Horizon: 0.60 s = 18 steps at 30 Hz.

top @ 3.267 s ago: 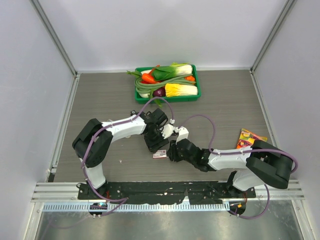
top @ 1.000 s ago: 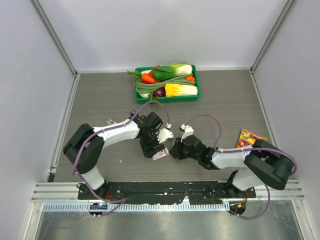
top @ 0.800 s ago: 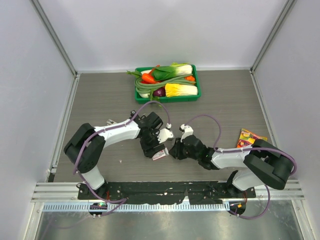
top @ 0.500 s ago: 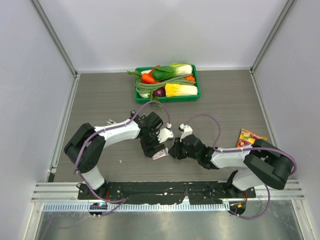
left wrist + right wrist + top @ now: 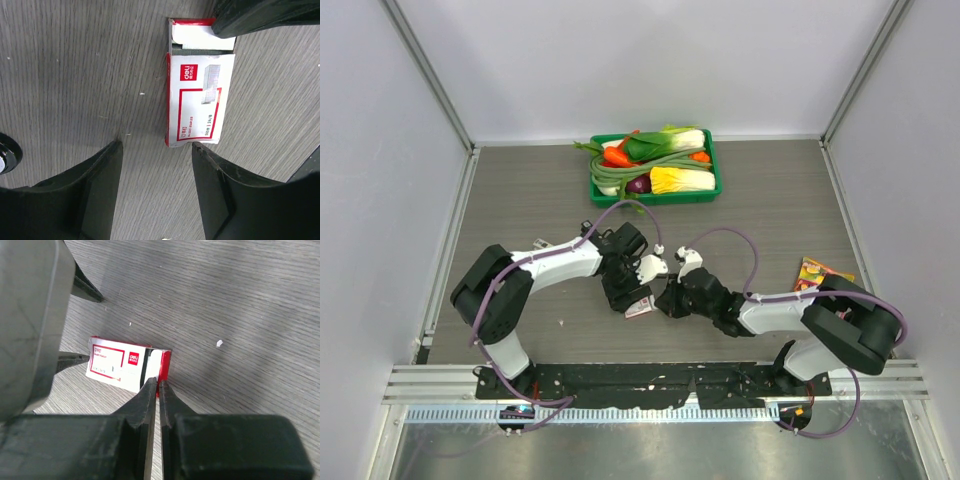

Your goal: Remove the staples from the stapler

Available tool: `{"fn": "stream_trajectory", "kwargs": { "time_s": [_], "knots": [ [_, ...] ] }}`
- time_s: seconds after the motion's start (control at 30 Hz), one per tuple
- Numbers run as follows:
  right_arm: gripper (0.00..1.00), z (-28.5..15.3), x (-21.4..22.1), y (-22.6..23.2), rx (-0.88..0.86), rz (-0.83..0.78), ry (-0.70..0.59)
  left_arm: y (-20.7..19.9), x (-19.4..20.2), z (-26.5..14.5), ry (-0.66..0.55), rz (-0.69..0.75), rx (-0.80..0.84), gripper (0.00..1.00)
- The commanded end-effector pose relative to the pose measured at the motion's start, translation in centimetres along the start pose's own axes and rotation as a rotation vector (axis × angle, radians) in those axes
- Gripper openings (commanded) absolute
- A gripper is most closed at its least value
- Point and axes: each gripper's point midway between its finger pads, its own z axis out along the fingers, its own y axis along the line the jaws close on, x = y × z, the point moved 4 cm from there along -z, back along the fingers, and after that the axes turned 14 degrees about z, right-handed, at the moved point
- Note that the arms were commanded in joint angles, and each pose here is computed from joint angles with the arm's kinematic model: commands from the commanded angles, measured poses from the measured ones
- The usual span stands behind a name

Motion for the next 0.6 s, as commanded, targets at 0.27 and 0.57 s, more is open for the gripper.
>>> {"fn": "stream_trajectory", "kwargs": {
  "time_s": [0.27, 0.57],
  "knots": [
    [0.09, 0.3, 1.0, 2.5, -0.138, 0.023, 0.018, 1.2, -0.8, 1.4, -0.030, -0.015, -0.031, 0.61],
    [0.16, -0.5, 1.1, 3.5, -0.225, 0.030, 0.019, 1.5, -1.9, 1.7, -0.070, -0.030, -0.021, 0.60]
  ]
}}
